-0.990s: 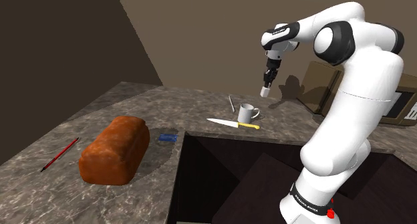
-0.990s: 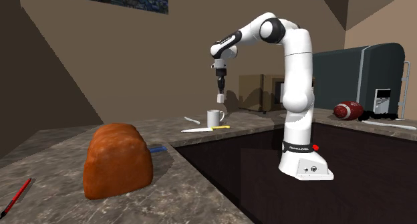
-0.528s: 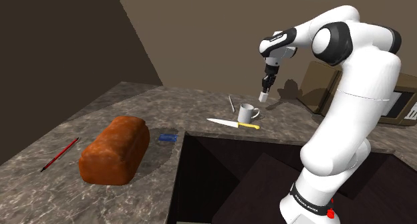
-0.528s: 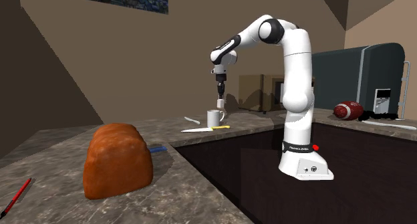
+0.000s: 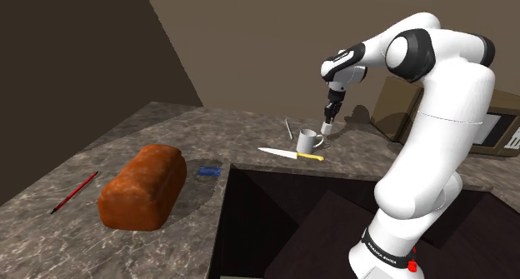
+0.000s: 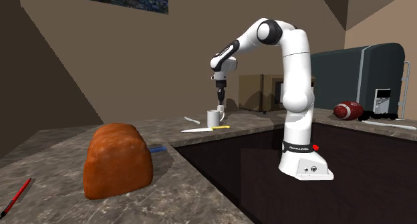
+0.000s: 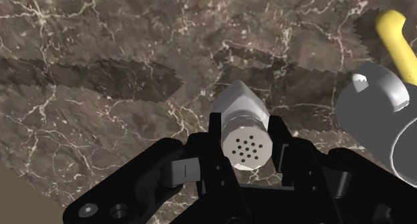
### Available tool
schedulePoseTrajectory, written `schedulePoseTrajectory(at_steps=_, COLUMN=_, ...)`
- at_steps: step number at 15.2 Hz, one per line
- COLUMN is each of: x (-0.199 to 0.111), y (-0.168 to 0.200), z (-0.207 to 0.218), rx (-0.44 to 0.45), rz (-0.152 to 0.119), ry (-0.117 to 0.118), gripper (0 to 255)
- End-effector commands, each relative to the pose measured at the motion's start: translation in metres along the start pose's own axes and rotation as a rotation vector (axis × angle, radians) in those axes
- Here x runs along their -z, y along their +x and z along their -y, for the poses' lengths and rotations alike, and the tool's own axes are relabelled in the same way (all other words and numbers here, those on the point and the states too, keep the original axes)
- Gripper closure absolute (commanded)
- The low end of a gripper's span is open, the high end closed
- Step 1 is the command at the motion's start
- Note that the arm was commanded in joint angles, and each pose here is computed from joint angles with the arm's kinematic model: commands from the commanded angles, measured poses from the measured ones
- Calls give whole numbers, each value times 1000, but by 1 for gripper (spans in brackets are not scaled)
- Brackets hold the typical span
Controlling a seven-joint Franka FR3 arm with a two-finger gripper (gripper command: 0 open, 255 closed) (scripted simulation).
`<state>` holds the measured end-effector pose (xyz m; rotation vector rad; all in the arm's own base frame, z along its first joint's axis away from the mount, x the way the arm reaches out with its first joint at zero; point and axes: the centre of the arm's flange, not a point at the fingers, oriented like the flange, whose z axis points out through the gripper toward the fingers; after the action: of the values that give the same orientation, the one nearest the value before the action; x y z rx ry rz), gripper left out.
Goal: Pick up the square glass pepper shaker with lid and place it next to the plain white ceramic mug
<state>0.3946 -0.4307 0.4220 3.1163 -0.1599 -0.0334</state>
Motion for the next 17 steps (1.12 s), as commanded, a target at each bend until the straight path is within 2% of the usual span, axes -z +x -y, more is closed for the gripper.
schedulePoseTrajectory(at_steps=1, x=-10, y=1, z=-1, rx=0, rz=-1, ry=0, gripper=255)
schedulePoseTrajectory(at_steps=8, x=-47, y=2, z=0, rx=0, rz=-1, ry=0, gripper=255)
schedulePoseTrajectory(at_steps=16, x=-47, y=2, z=0, rx=0, rz=0, ry=0, gripper=255)
schedulePoseTrajectory(at_steps=17, x=-47, y=2, z=0, rx=0, rz=0, ry=0, gripper=0)
